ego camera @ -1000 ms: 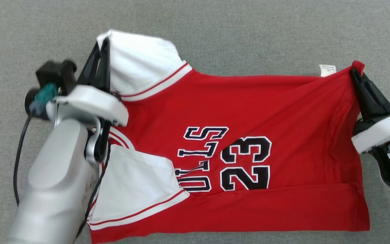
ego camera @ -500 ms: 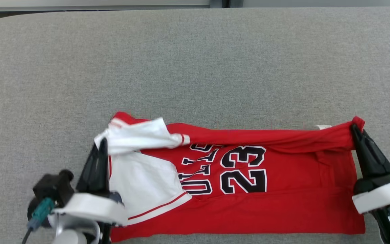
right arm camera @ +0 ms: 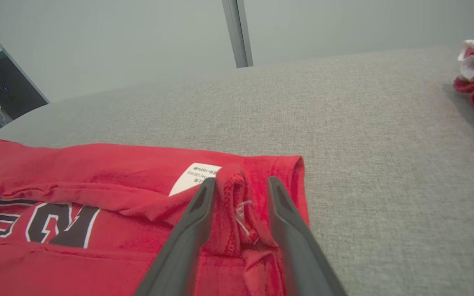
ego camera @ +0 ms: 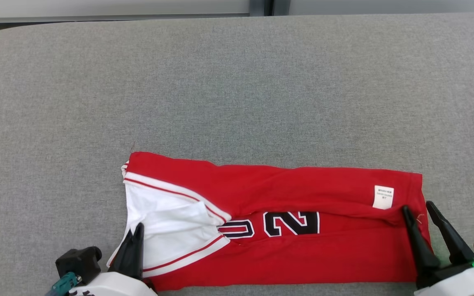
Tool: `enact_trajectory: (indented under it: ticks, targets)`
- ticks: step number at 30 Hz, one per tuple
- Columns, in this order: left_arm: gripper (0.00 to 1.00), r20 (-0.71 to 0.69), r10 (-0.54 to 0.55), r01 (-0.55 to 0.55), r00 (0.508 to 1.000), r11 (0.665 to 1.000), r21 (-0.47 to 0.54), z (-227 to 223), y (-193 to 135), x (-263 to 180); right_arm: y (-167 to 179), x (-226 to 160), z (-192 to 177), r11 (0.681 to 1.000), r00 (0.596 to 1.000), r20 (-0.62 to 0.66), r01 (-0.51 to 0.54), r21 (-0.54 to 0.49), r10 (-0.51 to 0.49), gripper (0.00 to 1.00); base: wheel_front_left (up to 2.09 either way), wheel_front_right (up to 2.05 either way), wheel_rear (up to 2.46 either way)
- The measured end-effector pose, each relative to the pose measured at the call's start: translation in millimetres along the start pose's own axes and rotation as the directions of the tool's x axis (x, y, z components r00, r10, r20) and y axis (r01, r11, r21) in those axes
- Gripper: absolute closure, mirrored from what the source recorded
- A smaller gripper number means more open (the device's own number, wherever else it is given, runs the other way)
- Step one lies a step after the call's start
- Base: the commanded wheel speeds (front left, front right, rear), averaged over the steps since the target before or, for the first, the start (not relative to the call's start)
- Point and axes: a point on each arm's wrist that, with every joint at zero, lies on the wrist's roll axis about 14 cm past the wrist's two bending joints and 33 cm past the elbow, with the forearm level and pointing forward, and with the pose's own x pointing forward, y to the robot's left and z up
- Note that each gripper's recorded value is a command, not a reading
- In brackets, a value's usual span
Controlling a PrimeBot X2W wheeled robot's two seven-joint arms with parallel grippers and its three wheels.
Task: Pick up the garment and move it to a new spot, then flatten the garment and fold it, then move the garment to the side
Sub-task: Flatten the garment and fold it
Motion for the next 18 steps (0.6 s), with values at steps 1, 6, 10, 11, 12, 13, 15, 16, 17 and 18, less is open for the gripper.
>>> enact_trajectory:
  ticks: [1,6,10,11,12,13,15,16,17,18]
  targets:
    - [1.00,-0.013,0.006,-0.006,1.000,1.000,-0.006,-4,2,-1,1,-3,-4,1.000,1.000,-0.008,0.004,0.006,-0.004,0.00,0.00,0.00,0.00]
    - [0.00,-0.055,0.021,-0.021,0.998,1.000,0.003,-20,11,-8,4,-18,-12,0.999,0.999,-0.017,0.028,0.026,-0.027,0.00,0.00,0.00,0.00]
    - [0.00,0.100,0.028,-0.038,0.995,0.995,0.094,8,17,-10,13,-18,24,1.000,0.994,0.108,0.021,0.003,-0.021,0.00,0.00,0.00,0.00]
    - [0.00,0.147,0.027,-0.043,0.989,0.994,0.103,18,16,-11,14,-20,33,1.000,0.990,0.140,0.024,-0.007,-0.023,0.00,0.00,0.00,0.00]
    - [0.00,0.182,0.024,-0.046,0.983,0.993,0.113,25,15,-12,13,-22,41,0.999,0.985,0.169,0.035,-0.021,-0.031,0.00,0.00,0.00,0.00]
    - [0.00,0.218,0.019,-0.048,0.976,0.991,0.127,34,13,-13,12,-24,49,0.998,0.980,0.194,0.045,-0.032,-0.038,0.00,0.00,0.00,0.00]
    - [0.00,0.289,0.000,-0.044,0.957,0.988,0.146,52,6,-16,11,-28,66,0.996,0.967,0.249,0.063,-0.061,-0.046,0.00,0.00,0.00,0.00]
    - [0.00,0.322,-0.011,-0.040,0.947,0.987,0.153,61,2,-18,11,-30,72,0.995,0.961,0.271,0.071,-0.072,-0.049,0.00,0.00,0.00,0.00]
    - [0.00,0.350,-0.023,-0.036,0.937,0.986,0.162,69,-2,-20,12,-32,78,0.994,0.955,0.291,0.078,-0.080,-0.051,0.00,0.00,0.00,0.00]
    - [0.00,0.377,-0.032,-0.036,0.926,0.984,0.172,76,-6,-22,11,-35,83,0.992,0.949,0.309,0.087,-0.089,-0.056,0.00,0.00,0.00,0.00]
